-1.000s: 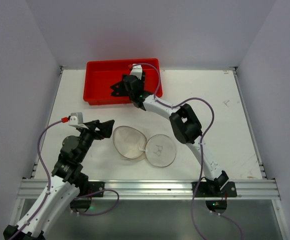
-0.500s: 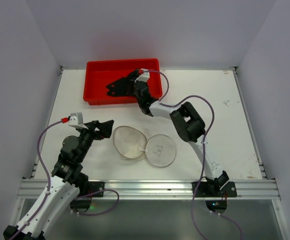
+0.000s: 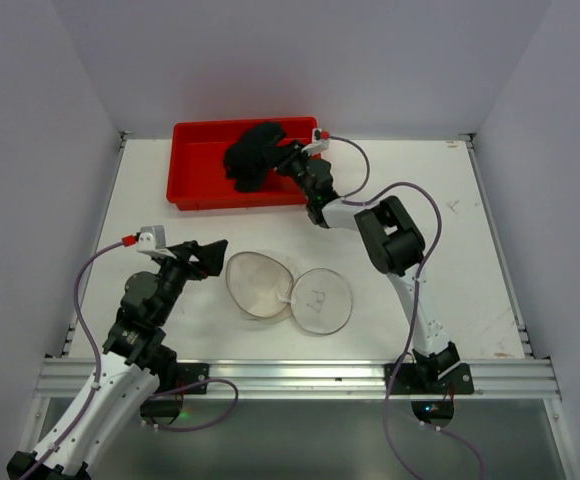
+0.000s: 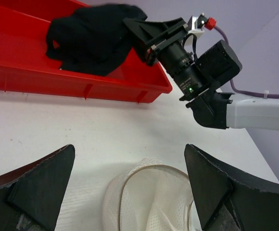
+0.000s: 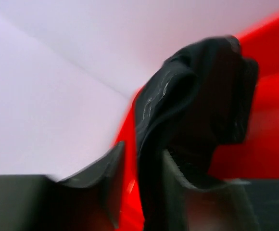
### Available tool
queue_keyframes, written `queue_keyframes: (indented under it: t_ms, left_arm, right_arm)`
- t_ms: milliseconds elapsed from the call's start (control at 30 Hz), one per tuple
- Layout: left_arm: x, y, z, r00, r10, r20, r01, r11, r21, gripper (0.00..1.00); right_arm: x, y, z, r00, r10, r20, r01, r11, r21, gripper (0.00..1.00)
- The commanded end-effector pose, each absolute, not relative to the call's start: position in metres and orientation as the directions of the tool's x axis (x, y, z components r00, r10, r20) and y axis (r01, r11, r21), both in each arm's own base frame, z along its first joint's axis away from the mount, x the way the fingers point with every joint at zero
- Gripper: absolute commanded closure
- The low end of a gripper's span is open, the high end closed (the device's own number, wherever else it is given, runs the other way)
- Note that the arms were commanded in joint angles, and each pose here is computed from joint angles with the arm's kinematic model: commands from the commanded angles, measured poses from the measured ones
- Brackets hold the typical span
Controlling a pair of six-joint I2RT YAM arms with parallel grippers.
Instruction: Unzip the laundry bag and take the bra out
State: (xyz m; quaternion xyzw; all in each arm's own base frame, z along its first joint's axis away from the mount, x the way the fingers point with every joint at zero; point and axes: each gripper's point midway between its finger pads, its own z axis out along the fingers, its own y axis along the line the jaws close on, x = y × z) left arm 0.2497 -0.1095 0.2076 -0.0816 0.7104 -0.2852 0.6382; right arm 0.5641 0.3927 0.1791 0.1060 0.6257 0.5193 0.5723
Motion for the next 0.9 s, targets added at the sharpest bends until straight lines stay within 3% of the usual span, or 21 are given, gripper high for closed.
queue_keyframes:
  t_ms: [0,33,133,500,767,867]
  left_arm:
    - [0.251,-0.106,0.219,-0.137,-0.485,-0.864,0.247,0.828,-0.504,0.0]
    - [0.251,-0.105,0.219,-0.135,-0.487,-0.863,0.245,0.827,-0.505,0.0]
    - [0.25,-0.103,0.22,-0.126,-0.49,-0.863,0.239,0.829,-0.506,0.0]
    - [0.251,-0.1,0.219,-0.121,-0.488,-0.864,0.225,0.835,-0.503,0.0]
    - [0.253,-0.101,0.213,-0.129,-0.479,-0.868,0.218,0.841,-0.496,0.0]
    - [0.253,-0.101,0.213,-0.13,-0.476,-0.87,0.22,0.842,-0.493,0.0]
  right_arm:
    - [0.568,0.369,0.187,-0.337,0.755,-0.562,-0.358,0.45,0.818,0.59]
    - [0.57,0.364,0.187,-0.339,0.755,-0.561,-0.328,0.464,0.823,0.46]
    - [0.569,0.348,0.18,-0.353,0.759,-0.547,-0.272,0.476,0.836,0.33]
    - [0.539,0.308,0.248,-0.311,0.752,-0.581,-0.276,0.513,0.813,0.34]
    - [0.516,0.286,0.256,-0.325,0.691,-0.646,-0.198,0.618,0.761,0.36]
    - [0.512,0.282,0.259,-0.329,0.661,-0.674,-0.189,0.654,0.733,0.41]
